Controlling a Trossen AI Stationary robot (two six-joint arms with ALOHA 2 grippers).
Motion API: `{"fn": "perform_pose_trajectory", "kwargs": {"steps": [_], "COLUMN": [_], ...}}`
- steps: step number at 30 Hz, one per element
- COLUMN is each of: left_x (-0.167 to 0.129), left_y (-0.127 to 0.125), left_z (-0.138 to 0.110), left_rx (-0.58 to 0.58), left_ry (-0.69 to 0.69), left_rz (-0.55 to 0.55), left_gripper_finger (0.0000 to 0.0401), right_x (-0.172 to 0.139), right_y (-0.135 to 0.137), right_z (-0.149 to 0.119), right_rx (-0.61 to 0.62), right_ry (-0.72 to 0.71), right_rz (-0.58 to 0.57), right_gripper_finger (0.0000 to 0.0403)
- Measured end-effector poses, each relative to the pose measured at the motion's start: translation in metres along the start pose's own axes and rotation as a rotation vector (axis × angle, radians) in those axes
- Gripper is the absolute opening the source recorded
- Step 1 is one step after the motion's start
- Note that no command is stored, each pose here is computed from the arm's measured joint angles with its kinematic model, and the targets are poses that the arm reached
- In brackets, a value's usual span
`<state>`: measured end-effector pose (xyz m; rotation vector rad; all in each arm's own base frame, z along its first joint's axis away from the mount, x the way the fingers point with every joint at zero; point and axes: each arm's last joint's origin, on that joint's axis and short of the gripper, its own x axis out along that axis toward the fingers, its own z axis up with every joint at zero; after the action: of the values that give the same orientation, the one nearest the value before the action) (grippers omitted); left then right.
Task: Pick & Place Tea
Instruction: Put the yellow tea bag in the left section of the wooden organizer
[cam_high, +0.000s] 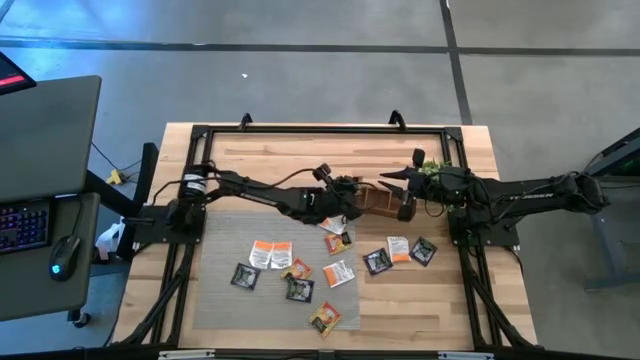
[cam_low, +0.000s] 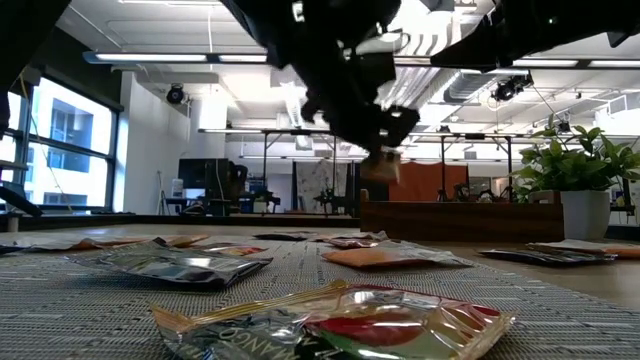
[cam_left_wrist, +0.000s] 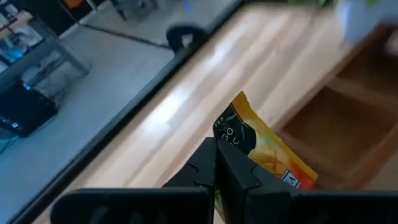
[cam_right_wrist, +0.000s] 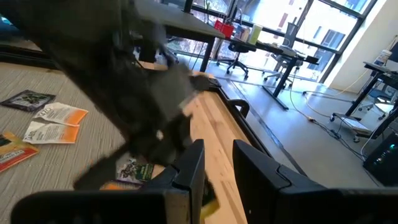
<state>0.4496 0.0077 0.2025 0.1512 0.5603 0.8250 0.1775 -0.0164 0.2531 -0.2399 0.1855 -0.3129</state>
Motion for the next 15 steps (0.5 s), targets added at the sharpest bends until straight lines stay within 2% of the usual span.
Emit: {"fn": "perform_pose_trajectory", "kwargs": {"steps": [5, 15], "left_x": [0.016, 0.021], "left_y": [0.000, 0.002], "left_z": [-0.004, 0.000], "left_rx": [-0.029, -0.080], "left_ry": [-0.006, -0.020], "left_rz": [0.008, -0.102], "left_gripper_finger": [0.0001, 0.0001], "right_x": [0.000, 0.000], "right_y": [0.000, 0.000], "right_z": [0.000, 0.000], "right_rx": [0.000, 0.000], "right_ry": [0.000, 0.000], "right_rz": [0.000, 0.000], "right_gripper_finger": [0.0080, 0.0080]}}
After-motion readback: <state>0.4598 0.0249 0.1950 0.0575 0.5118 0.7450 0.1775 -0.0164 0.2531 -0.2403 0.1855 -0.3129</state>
